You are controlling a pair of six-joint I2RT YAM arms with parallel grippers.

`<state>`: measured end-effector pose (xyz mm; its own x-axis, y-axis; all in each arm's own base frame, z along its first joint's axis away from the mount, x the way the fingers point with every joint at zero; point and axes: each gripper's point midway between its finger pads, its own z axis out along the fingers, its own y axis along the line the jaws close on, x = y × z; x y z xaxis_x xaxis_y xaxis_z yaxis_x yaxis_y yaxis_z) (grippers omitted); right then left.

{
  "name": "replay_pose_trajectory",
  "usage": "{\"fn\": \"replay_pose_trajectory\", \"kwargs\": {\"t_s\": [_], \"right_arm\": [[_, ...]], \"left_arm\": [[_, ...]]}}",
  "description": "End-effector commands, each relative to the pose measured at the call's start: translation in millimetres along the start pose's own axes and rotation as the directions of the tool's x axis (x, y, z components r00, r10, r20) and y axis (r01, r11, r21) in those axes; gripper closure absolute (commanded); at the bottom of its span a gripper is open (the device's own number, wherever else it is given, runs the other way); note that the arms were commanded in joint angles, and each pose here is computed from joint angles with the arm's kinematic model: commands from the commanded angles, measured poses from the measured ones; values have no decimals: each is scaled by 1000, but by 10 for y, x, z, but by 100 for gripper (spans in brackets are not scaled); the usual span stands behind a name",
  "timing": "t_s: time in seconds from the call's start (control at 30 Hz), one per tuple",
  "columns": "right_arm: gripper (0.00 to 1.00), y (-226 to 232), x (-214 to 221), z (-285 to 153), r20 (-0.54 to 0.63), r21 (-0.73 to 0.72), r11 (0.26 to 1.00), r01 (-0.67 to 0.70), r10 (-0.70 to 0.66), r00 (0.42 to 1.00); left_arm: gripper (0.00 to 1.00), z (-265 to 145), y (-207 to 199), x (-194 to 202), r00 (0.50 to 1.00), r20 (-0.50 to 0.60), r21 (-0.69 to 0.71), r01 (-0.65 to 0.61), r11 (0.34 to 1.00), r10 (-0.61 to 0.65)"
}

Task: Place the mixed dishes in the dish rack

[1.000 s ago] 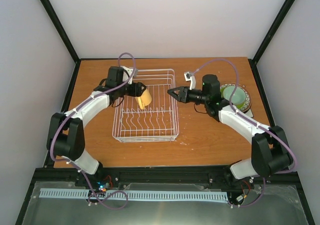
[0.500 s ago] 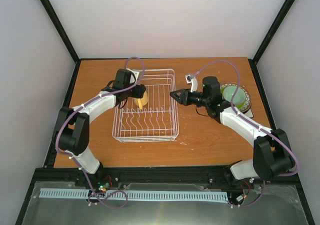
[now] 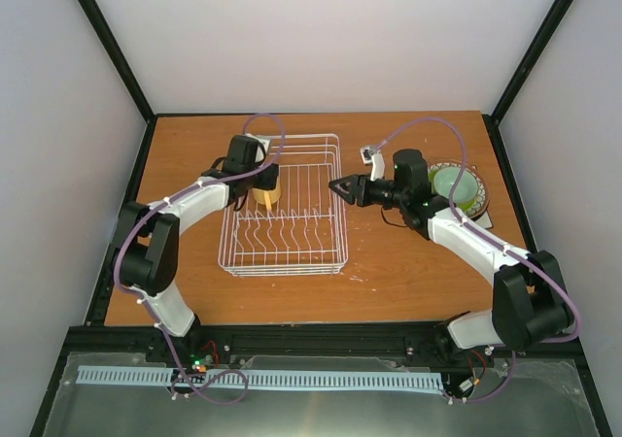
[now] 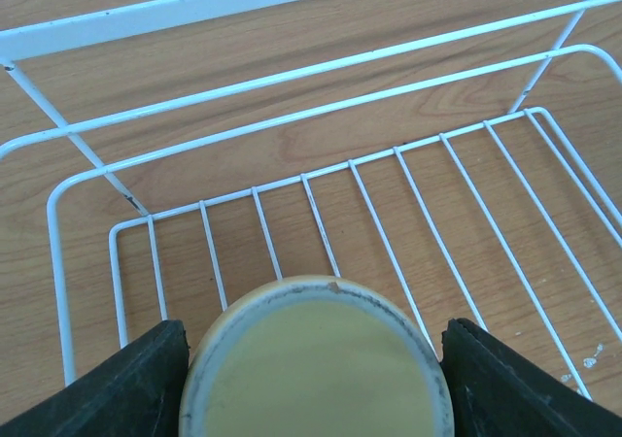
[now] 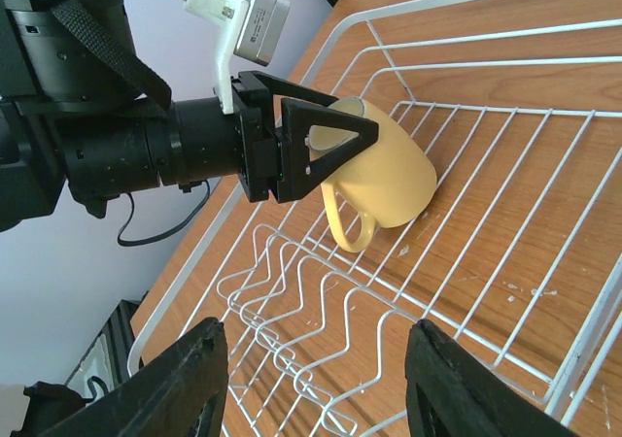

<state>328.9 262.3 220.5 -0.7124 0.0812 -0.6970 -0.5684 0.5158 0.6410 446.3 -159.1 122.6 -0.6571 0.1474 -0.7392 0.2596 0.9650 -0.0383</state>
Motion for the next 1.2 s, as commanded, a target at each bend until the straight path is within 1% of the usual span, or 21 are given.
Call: {"fn": "replay_pose_trajectory", "kwargs": {"t_s": [0.0, 0.07, 0.2, 0.3, 0.37, 0.4, 0.5, 0.63, 0.7, 0.83, 0.93, 1.0, 1.03, 1.1, 1.17], "right_arm": [[49, 40, -66, -77, 26, 16, 999, 31, -31, 999], [48, 40, -63, -80, 25, 18, 999, 30, -31, 999], [44, 51, -70, -84, 27, 14, 999, 31, -31, 999], [43, 43, -67, -80, 26, 17, 999, 29, -29, 999], [43, 45, -65, -79, 24, 15, 1000, 27, -27, 999], [43, 52, -71, -82, 25, 13, 999, 29, -29, 999], [43, 50, -63, -84, 24, 14, 1000, 27, -27, 999], [43, 49, -67, -97, 26, 20, 999, 29, -30, 999], [43, 43, -80, -112, 33, 32, 999, 33, -34, 999], [43, -22, -172, -211, 76, 112, 993, 36, -45, 996], [42, -196, -324, -459, 155, 228, 973, -24, -12, 988], [42, -547, -442, -781, 239, 345, 928, -137, 54, 969], [42, -738, -455, -964, 277, 400, 894, -201, 90, 957], [42, -1114, -421, -1336, 348, 517, 796, -316, 142, 927], [42, -1389, -335, -1665, 400, 611, 686, -396, 165, 902]], "left_arm": [[83, -15, -11, -208, 999, 47, -20, -11, 1000, 12], [78, -29, -1, -215, 999, 46, -28, -12, 1000, 13], [56, -111, 38, -329, 997, 73, -54, -8, 999, 12], [47, -226, 38, -427, 994, 105, -52, 2, 999, 4], [19, -287, 43, -408, 996, 93, -53, 5, 999, 0], [11, -306, 44, -414, 995, 95, -53, 5, 999, 0], [1, -325, 66, -416, 995, 96, -63, 7, 998, -1], [0, -326, 75, -396, 996, 93, -71, 20, 997, -13], [0, -380, 80, -446, 993, 113, -75, 29, 997, -20], [0, -737, 33, -784, 973, 230, -77, 33, 997, -14], [0, -1135, 5, -1100, 942, 336, -66, 42, 997, -18], [0, -1435, -44, -1274, 915, 402, -31, 36, 999, -21], [0, -1601, -119, -1398, 890, 455, 16, 28, 999, -32], [0, -1802, -380, -1458, 869, 493, 134, -22, 991, -47], [0, -1828, -675, -1410, 867, 498, 167, -77, 983, -17]]}}
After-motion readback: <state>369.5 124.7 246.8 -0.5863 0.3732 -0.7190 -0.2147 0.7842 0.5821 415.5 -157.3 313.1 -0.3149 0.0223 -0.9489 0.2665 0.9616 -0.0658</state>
